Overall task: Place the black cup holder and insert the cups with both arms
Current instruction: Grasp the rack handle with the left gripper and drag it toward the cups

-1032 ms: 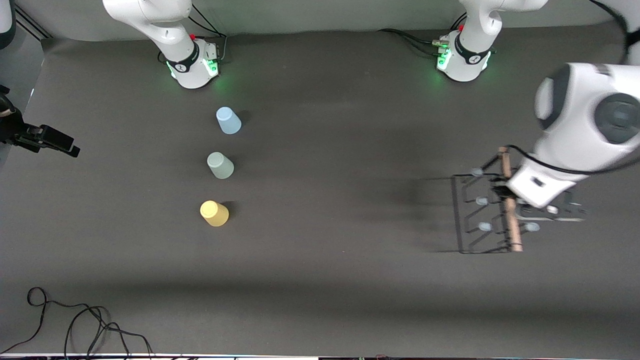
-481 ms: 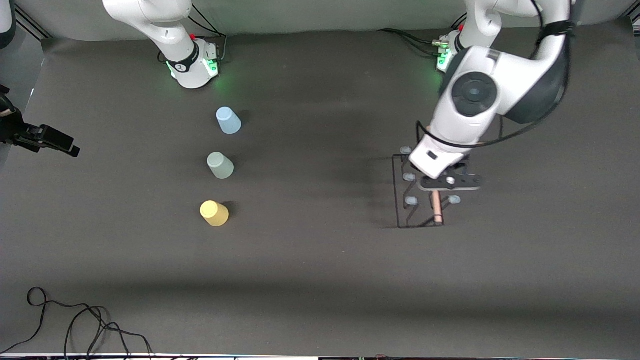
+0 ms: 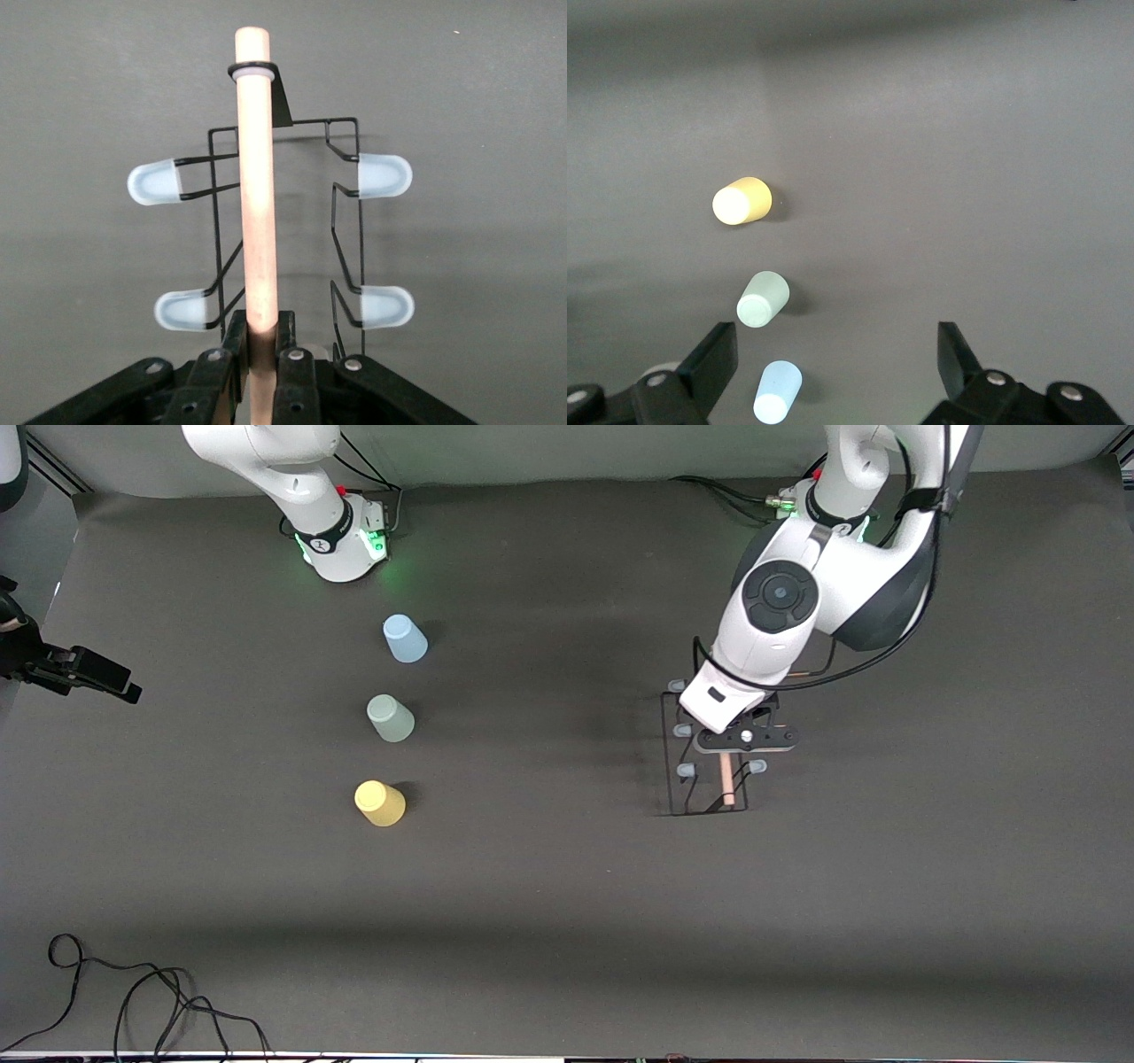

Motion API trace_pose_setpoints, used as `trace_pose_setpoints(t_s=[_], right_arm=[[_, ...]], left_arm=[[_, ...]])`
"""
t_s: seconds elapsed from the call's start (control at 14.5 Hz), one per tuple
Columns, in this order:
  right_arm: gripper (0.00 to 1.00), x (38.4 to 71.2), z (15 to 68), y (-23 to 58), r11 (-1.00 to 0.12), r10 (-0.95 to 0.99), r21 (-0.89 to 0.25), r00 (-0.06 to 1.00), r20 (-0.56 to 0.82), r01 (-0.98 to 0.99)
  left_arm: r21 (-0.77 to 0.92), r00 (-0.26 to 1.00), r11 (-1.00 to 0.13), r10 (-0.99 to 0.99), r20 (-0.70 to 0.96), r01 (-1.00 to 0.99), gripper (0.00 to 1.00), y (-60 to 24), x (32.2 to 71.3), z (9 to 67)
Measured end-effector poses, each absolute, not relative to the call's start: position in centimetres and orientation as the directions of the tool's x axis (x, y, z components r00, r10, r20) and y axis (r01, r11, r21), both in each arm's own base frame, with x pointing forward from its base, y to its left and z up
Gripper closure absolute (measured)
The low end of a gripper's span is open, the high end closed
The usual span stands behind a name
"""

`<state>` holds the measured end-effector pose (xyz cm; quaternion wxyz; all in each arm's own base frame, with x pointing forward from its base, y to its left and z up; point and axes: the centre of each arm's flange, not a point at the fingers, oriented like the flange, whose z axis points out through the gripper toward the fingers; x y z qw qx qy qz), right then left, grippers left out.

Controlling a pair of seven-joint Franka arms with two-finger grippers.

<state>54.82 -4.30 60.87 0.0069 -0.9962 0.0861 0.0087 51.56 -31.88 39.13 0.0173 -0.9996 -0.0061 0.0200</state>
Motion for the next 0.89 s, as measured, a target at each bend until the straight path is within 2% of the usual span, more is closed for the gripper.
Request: trace_pose_setpoints(t_s=[0.41, 0.76, 0.89], right_arm=[[0.0, 54.8, 60.9, -4.3, -0.985, -0.171, -0.012, 0.985, -0.019, -0.172], [0.0, 54.8, 60.9, -4.3, -0.985, -0.171, -0.012, 0.985, -0.019, -0.172], [0.0, 54.8, 60.9, -4.3, -0.985, -0.171, -0.012, 0.985, -0.019, -0.172]], left_arm=[[-0.041, 0.998, -0.998, -0.036, -0.057, -0.039, 0.84, -35.2, 50.2, 35.6], [-0.02, 0.998, -0.998, -0.051, -0.027, -0.051, 0.84, -36.4, 50.0, 35.3], [-0.023, 0.998, -0.998, -0.056, -0.031, -0.057, 0.67, -36.5, 49.9, 35.3]])
